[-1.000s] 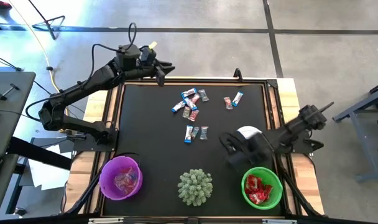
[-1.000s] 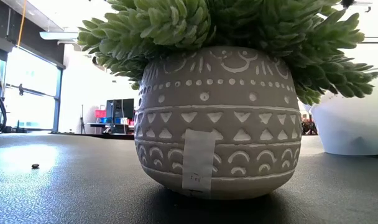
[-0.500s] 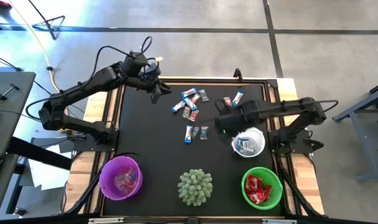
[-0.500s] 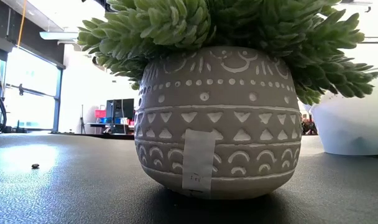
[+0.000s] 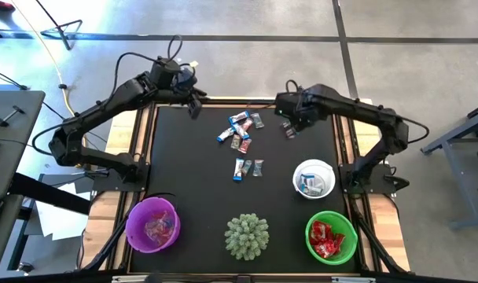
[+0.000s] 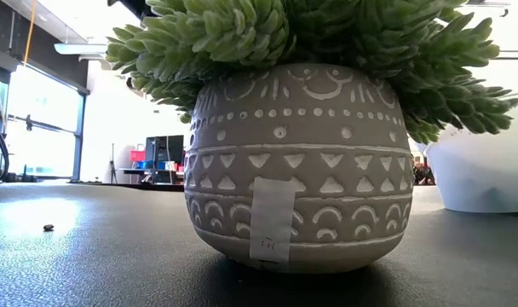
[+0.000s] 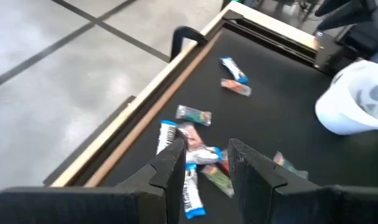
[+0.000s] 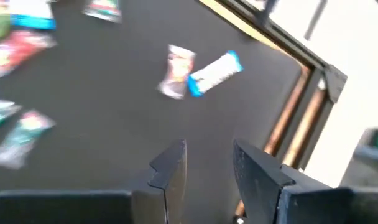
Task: Sort candy
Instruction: Put the white candy wrapper into the white bucket
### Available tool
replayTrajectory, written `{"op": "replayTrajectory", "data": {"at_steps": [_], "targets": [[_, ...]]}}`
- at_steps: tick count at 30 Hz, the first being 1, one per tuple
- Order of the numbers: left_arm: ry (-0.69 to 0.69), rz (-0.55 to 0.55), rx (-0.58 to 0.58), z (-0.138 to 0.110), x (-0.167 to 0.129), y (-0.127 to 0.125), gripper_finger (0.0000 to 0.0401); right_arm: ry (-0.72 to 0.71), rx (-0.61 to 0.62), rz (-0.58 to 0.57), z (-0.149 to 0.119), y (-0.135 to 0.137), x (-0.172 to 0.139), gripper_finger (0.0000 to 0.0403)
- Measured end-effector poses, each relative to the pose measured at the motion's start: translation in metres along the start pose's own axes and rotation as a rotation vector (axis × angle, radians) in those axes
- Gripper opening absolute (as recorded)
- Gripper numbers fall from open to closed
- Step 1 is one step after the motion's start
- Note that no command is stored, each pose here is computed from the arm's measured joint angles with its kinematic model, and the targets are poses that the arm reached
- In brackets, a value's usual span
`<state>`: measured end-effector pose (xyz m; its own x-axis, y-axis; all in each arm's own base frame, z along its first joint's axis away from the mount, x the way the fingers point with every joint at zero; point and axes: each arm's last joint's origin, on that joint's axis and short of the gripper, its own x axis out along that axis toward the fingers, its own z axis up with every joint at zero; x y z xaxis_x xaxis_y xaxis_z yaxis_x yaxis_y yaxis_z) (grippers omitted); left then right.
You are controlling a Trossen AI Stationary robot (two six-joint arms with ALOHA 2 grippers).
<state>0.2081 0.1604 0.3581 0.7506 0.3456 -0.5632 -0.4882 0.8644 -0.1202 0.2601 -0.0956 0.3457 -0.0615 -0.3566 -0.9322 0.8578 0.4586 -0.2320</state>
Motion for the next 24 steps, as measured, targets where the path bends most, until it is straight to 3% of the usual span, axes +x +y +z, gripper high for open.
{"op": "replayTrajectory", "data": {"at_steps": [7, 18, 20, 24], "targets": [[-0.037, 0.023, 0.008, 0.003, -0.002, 0.008, 0.0106, 0.096, 0.033, -0.115, 0.001, -0.011, 0.062, 0.0126], [-0.109, 0.024, -0.047, 0.010, -0.002, 0.009, 0.0106, -0.198, -0.035, -0.087, 0.004, 0.012, 0.132, 0.0126], [-0.120, 0.022, -0.080, 0.011, -0.003, 0.009, 0.0106, -0.228, 0.071, -0.080, 0.002, 0.013, 0.138, 0.0126], [-0.145, 0.025, -0.127, 0.014, -0.003, 0.009, 0.0106, -0.211, 0.452, -0.054, -0.004, 0.009, 0.150, 0.0126]]}}
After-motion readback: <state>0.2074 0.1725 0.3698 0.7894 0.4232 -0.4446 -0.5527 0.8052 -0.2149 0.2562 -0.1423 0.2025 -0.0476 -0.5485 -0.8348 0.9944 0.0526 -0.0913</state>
